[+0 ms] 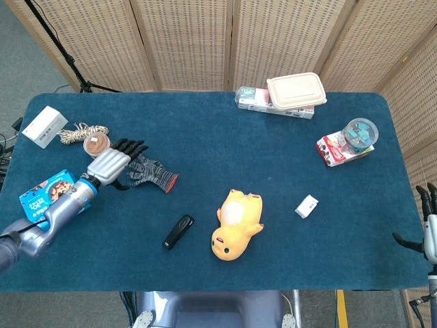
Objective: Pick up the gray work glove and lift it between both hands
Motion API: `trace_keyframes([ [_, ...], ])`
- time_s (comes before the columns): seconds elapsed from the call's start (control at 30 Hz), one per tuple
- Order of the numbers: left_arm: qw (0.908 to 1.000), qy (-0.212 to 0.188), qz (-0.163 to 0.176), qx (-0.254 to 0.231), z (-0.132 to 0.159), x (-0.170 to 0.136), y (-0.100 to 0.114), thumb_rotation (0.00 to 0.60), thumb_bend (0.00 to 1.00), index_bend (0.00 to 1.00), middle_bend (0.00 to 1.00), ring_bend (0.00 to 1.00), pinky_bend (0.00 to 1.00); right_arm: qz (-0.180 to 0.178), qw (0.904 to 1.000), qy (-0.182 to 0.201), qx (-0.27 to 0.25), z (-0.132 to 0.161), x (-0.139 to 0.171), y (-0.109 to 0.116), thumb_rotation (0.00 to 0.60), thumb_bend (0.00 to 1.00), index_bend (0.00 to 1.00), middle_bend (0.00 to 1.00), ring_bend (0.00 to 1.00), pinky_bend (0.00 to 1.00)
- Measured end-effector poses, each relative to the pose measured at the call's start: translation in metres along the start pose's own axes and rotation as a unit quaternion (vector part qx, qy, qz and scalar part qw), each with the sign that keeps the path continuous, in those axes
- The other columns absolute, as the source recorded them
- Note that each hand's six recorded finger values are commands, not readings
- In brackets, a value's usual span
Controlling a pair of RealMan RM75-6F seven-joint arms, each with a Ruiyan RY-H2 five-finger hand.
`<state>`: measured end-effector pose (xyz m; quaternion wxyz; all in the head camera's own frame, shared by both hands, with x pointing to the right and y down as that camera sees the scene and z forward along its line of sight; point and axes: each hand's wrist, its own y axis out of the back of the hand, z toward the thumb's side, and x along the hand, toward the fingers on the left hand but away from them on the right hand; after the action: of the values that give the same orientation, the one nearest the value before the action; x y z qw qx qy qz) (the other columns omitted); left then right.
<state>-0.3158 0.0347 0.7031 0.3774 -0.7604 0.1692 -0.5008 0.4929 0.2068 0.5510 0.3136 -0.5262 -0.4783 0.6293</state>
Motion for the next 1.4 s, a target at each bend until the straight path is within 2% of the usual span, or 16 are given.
trace_keyframes([
  [0.27, 0.9994, -0.013, -0.032, 0.0, 0.022, 0.043, -0.017, 0.6, 0.0, 0.0, 0.0, 0.0, 0.0, -0.001, 0.9999, -0.017, 0.003, -0.007, -0.001, 0.001, 0.6, 0.0, 0.0, 0.0, 0.0, 0.0],
  [0.43, 0.9988, -0.012, -0.048, 0.002, 0.027, 0.053, -0.031, 0.6, 0.0, 0.0, 0.0, 0.0, 0.0, 0.009, 0.9997, -0.025, 0.0, -0.012, -0.002, -0.003, 0.6, 0.0, 0.0, 0.0, 0.0, 0.0],
  [0.63, 0.9988, -0.006, -0.048, 0.002, 0.029, 0.063, -0.036, 0.6, 0.03, 0.01, 0.01, 0.0, 0.01, 0.011, 0.9996, -0.025, -0.002, -0.013, -0.004, -0.004, 0.6, 0.0, 0.0, 0.0, 0.0, 0.0],
  [0.7, 0.9989, -0.003, -0.046, 0.006, 0.029, 0.065, -0.037, 0.6, 0.11, 0.07, 0.07, 0.03, 0.06, 0.014, 0.9996, -0.025, -0.006, -0.013, -0.004, -0.004, 0.6, 0.0, 0.0, 0.0, 0.0, 0.0],
  [0.8, 0.9991, -0.001, -0.04, 0.013, 0.03, 0.068, -0.038, 0.6, 0.26, 0.27, 0.25, 0.18, 0.22, 0.018, 0.9995, -0.024, -0.01, -0.012, -0.004, -0.006, 0.6, 0.0, 0.0, 0.0, 0.0, 0.0],
  [0.87, 0.9992, 0.0, -0.037, 0.016, 0.03, 0.069, -0.038, 0.6, 0.31, 0.35, 0.33, 0.26, 0.3, 0.019, 0.9995, -0.023, -0.012, -0.011, -0.004, -0.006, 0.6, 0.0, 0.0, 0.0, 0.0, 0.0],
  [0.93, 0.9991, 0.001, -0.038, 0.017, 0.029, 0.069, -0.039, 0.6, 0.35, 0.39, 0.37, 0.31, 0.34, 0.02, 0.9995, -0.022, -0.012, -0.01, -0.004, -0.006, 0.6, 0.0, 0.0, 0.0, 0.0, 0.0],
  [1.07, 0.9991, 0.002, -0.037, 0.018, 0.028, 0.069, -0.039, 0.6, 0.4, 0.47, 0.45, 0.38, 0.39, 0.02, 0.9995, -0.021, -0.012, -0.009, -0.003, -0.006, 0.6, 0.0, 0.0, 0.0, 0.0, 0.0],
  [1.2, 0.9996, 0.0, -0.026, 0.015, 0.028, 0.068, -0.035, 0.6, 0.41, 0.54, 0.52, 0.44, 0.42, 0.019, 0.9995, -0.02, -0.013, -0.008, -0.003, -0.006, 0.6, 0.0, 0.0, 0.0, 0.0, 0.0],
  [1.4, 0.9999, -0.004, -0.007, 0.006, 0.028, 0.065, -0.028, 0.6, 0.41, 0.6, 0.56, 0.47, 0.43, 0.021, 0.9995, -0.02, -0.01, -0.008, -0.002, -0.006, 0.6, 0.0, 0.0, 0.0, 0.0, 0.0],
])
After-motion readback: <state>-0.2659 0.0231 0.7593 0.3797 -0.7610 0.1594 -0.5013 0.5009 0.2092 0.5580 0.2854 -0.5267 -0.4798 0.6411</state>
